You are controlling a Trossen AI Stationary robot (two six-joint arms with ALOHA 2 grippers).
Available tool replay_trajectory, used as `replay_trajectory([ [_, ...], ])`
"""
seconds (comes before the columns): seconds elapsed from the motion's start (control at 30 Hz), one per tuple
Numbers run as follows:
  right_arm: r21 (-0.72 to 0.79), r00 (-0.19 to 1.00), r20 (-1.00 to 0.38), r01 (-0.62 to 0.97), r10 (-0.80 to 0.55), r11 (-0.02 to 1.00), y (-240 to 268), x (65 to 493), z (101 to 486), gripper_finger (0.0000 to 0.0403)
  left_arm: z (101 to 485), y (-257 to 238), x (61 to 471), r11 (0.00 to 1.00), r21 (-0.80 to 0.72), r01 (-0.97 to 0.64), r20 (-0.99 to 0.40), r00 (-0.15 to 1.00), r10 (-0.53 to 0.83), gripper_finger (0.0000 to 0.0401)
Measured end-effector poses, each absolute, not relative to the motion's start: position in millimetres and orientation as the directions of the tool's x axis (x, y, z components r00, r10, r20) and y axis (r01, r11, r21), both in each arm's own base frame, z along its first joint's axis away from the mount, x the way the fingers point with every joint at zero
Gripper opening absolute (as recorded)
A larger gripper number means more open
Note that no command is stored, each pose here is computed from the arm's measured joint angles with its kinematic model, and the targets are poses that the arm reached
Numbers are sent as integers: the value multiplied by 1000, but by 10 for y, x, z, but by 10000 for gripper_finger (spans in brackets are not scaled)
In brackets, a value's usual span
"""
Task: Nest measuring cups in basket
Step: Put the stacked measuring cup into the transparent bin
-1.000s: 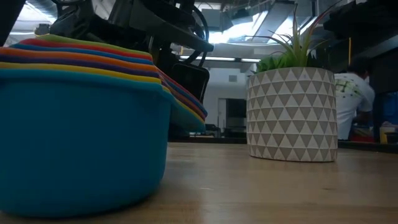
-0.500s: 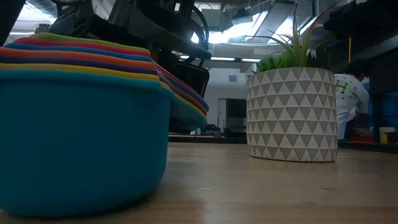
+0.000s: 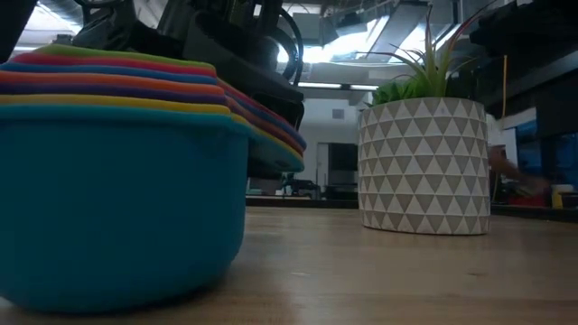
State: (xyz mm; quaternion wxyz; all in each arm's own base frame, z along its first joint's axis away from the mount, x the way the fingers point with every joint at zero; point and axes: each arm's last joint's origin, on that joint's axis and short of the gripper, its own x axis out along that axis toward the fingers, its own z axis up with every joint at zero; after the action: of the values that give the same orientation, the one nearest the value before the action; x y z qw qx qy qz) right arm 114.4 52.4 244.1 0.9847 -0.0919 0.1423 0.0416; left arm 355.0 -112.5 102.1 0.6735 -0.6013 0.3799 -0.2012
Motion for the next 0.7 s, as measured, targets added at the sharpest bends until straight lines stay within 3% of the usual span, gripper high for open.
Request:
replay_trajectory([
  [0.47, -169, 956, -288, -108, 56, 980, 524, 1144, 2441, 173, 1018, -1125, 3550, 190, -963, -193, -270, 628, -730, 89],
  [0.7, -169, 956, -288, -108, 56, 980, 524, 1144, 2441, 173, 1018, -1125, 3550, 188, -963, -194, -269, 628, -731, 84],
])
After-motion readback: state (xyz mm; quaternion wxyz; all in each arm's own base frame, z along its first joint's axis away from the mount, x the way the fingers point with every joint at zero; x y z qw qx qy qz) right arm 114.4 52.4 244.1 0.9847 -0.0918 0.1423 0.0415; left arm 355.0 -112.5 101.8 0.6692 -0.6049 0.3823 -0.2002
